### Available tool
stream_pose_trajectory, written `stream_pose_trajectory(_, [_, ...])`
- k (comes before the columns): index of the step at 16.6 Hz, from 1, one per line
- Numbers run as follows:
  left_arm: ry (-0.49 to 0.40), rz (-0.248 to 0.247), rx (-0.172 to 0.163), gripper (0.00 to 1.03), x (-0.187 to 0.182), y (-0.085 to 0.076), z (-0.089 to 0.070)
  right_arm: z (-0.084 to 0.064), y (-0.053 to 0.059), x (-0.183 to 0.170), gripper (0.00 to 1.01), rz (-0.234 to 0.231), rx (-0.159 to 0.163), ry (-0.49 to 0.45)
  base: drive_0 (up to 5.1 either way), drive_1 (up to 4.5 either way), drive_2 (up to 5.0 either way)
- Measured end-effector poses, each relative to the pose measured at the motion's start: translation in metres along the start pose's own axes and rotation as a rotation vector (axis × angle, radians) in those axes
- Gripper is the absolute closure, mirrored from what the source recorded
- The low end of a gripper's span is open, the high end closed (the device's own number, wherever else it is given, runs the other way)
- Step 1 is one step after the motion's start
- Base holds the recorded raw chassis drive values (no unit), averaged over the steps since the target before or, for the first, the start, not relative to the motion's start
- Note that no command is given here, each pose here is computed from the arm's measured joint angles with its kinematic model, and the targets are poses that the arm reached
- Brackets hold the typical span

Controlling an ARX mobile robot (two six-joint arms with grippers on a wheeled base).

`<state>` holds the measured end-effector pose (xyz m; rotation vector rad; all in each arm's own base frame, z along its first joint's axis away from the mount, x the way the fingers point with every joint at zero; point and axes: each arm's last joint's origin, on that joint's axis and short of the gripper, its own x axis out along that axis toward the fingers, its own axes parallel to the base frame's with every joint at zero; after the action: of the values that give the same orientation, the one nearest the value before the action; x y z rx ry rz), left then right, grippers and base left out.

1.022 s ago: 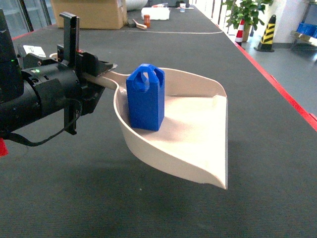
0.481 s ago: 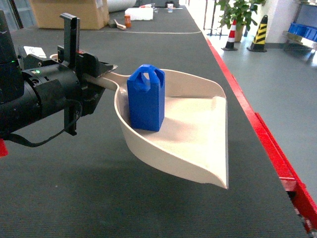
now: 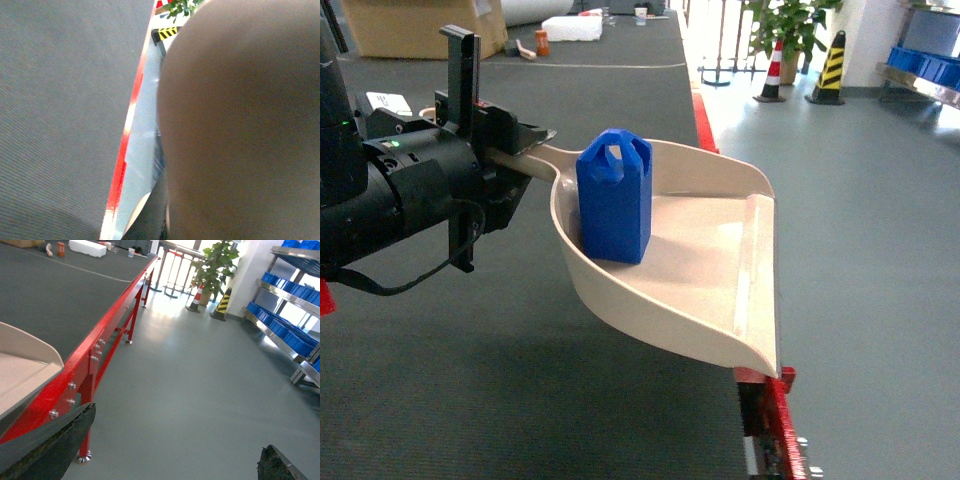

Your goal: Place part in tray to right shelf

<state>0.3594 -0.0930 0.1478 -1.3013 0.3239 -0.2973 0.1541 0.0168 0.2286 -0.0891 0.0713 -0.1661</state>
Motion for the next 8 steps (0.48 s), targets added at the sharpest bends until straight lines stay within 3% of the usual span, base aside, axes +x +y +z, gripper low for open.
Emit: stream_pose_trajectory(8, [0.003,-0.002,0.0,0.86,0.0001,-0.0003,-0.0004,0.0004,-0.0001,-0.0002,0.03,0.0,0.002,-0.004,5.1,-2.4,-2.4])
